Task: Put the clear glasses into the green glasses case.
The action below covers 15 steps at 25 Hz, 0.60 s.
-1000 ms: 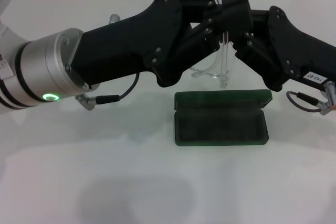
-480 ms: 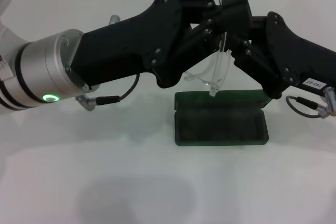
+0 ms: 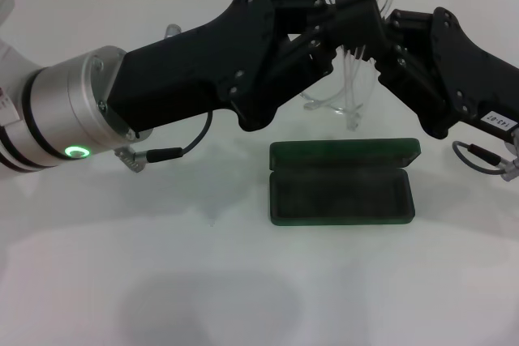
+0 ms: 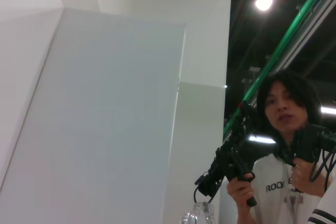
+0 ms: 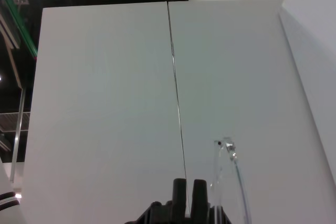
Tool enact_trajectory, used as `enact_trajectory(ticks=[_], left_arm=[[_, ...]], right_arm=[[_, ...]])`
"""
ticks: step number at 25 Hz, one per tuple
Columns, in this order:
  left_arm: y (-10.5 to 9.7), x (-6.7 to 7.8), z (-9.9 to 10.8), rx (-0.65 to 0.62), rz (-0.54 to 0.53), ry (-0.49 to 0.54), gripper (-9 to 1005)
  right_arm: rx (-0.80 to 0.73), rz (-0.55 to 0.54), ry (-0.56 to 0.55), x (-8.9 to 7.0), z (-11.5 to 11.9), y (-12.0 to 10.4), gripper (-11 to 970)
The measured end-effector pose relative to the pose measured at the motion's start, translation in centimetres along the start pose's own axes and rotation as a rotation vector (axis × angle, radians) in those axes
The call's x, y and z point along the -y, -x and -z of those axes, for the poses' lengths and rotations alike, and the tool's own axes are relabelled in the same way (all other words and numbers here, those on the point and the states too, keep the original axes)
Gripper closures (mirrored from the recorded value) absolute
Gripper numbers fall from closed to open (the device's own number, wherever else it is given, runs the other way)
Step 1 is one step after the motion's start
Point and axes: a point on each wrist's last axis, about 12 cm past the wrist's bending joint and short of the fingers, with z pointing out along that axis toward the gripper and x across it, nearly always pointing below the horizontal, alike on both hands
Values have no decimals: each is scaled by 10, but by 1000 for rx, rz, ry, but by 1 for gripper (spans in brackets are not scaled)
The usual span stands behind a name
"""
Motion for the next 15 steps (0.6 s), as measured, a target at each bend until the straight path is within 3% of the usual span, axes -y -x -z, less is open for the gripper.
enact_trajectory(ticks=[15], left_arm=[[0,1,0,-1,-1,-3,900]], right_arm=[[-7,-2,4,1,-1,-1,890]])
